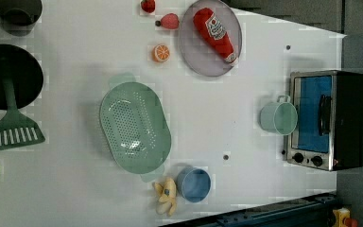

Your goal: Drag strainer right to left.

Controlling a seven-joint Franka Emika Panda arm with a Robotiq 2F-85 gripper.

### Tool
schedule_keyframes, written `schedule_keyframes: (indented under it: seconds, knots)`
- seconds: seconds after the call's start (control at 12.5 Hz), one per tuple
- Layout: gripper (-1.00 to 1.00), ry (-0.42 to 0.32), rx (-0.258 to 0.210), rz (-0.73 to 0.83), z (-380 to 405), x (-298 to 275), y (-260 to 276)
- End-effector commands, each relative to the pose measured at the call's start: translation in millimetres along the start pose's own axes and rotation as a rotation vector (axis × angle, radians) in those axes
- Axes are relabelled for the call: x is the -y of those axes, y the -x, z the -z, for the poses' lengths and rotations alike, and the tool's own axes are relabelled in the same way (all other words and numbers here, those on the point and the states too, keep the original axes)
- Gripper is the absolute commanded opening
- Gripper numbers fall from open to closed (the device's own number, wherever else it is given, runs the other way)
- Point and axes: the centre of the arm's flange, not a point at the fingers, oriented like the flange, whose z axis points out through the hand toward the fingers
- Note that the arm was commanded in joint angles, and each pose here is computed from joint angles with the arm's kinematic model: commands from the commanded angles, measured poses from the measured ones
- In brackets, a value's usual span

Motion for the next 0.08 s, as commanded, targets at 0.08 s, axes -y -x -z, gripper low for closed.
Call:
schedule_keyframes:
  seconds: [0.08]
  knots:
    - [1.0,0.163,0.066,0.189,-49.2,-30.7,-9.2]
